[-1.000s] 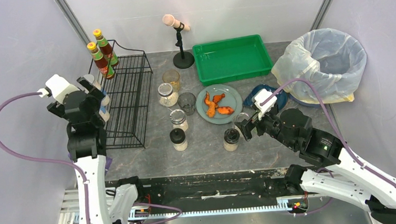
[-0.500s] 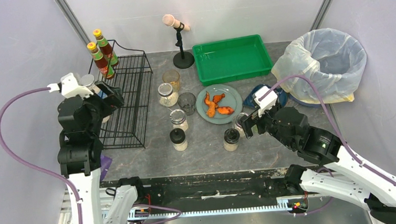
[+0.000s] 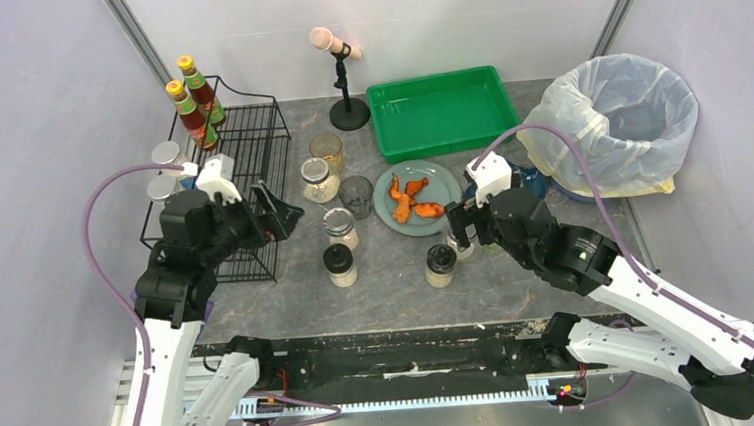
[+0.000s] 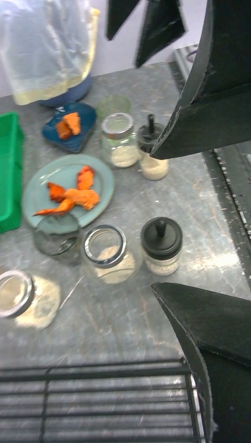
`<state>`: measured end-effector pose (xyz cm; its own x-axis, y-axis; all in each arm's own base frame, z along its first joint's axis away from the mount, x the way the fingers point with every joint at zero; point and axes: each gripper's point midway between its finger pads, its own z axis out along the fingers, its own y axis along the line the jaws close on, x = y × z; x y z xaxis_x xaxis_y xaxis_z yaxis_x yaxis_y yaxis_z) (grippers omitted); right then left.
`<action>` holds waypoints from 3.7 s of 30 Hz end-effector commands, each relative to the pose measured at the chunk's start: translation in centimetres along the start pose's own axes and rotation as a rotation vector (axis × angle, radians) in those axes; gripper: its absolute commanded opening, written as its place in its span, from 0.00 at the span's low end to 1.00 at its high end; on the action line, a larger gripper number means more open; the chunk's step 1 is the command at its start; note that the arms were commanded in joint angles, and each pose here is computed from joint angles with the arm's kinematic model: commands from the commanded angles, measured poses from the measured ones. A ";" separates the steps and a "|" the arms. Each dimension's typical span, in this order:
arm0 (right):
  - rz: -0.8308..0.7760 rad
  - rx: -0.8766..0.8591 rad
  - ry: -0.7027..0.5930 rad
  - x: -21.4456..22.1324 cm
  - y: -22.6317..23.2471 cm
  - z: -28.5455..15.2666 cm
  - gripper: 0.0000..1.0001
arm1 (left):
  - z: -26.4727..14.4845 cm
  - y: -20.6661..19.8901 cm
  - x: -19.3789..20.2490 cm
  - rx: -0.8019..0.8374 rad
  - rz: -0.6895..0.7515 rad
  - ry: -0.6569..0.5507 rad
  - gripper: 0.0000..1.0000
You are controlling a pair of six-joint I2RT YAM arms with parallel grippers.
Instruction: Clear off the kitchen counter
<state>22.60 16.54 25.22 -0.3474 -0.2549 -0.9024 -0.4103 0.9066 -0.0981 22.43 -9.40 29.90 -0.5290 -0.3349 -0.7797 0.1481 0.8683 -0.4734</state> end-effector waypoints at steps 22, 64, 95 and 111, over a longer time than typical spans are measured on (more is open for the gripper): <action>0.274 0.212 -0.101 -0.6 -5.7 0.7 0.98 | 7.5 -0.1 13.8 -0.233 0.239 0.340 0.93; 0.094 0.105 -0.211 -1.7 -5.1 -0.5 0.98 | 4.7 -5.8 4.8 -0.331 0.267 0.352 0.22; 0.198 0.198 -0.128 0.0 -6.0 0.5 0.98 | 21.8 11.6 -25.3 -0.615 0.147 -0.246 0.15; 0.123 0.257 -0.058 0.8 -6.5 2.2 0.98 | 28.5 15.9 -22.4 -0.620 0.156 -0.167 0.42</action>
<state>26.11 11.50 22.11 -0.3703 -0.1364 -0.9188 -0.1701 0.9824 -0.0773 58.53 1.03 24.82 -0.4985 -0.2190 -0.8388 -0.3501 0.9360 -0.0363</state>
